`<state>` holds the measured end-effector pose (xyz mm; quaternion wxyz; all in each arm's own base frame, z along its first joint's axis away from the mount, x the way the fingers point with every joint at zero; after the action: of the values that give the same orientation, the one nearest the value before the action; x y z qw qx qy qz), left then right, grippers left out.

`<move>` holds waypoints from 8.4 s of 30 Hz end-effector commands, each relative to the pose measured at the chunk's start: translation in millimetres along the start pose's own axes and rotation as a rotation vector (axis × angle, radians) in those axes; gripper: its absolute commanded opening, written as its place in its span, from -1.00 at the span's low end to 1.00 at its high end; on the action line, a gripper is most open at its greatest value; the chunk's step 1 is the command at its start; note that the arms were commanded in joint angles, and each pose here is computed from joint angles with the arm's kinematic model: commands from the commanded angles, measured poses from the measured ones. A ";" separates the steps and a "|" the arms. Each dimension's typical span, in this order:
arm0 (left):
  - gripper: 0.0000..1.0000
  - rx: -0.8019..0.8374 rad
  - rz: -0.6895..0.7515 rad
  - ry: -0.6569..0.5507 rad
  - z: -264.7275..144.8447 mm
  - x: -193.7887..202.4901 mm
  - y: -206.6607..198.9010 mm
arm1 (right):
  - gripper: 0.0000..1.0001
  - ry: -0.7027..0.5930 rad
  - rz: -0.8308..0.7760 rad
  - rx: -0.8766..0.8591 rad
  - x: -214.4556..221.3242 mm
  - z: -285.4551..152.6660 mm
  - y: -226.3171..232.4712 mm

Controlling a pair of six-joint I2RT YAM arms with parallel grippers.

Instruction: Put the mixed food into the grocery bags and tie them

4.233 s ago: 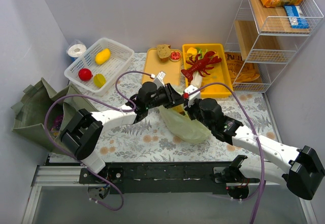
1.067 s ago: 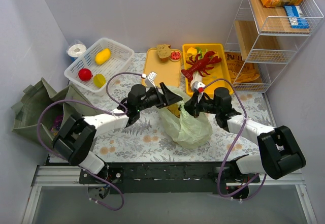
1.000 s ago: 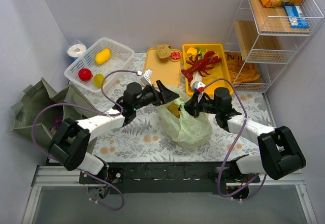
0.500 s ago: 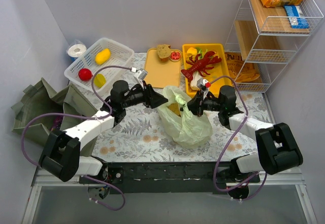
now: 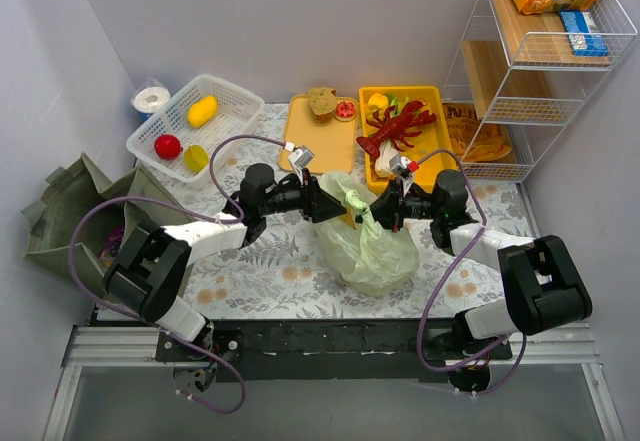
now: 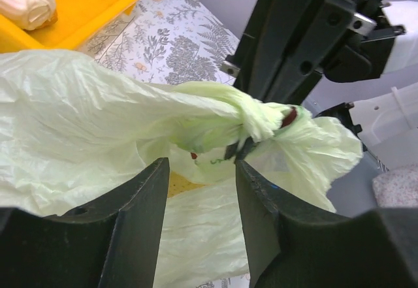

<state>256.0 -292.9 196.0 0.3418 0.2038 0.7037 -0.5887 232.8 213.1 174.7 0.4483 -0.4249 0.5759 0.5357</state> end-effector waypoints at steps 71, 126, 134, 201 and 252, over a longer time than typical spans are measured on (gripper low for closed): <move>-1.00 -0.734 -0.002 -0.211 -92.2 -17.6 49.6 | -0.97 0.182 -0.222 1.431 -55.5 -140.0 -71.7; -0.71 -0.679 0.048 -0.215 -116.2 -18.1 22.7 | -0.97 0.206 -0.043 1.558 -0.9 -190.1 -70.2; 0.96 -0.516 0.260 -0.117 -75.8 -21.3 -18.1 | 0.95 0.166 -0.074 1.322 -25.2 -157.3 -68.7; -1.00 -0.814 0.251 -0.317 -73.5 -196.3 17.1 | 0.94 -0.006 -0.165 0.920 -96.7 -106.8 -32.8; 0.96 -1.550 0.099 -0.425 -274.5 -152.2 -41.7 | 0.93 -0.050 -0.221 0.541 -125.0 0.1 28.0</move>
<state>289.2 -97.2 350.3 0.5599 -0.0734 0.8242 -0.0437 237.2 218.5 298.2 0.6017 -0.3364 0.6464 0.3270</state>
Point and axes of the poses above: each gripper's point midway between its finger pads, its own z axis out along the fingers, its own y axis along the line the jaws close on, x = y × z, the point moved 4 cm from there along -z, back along the fingers, and after that the axes turned 8 degrees about -z, right-handed, at the moved point
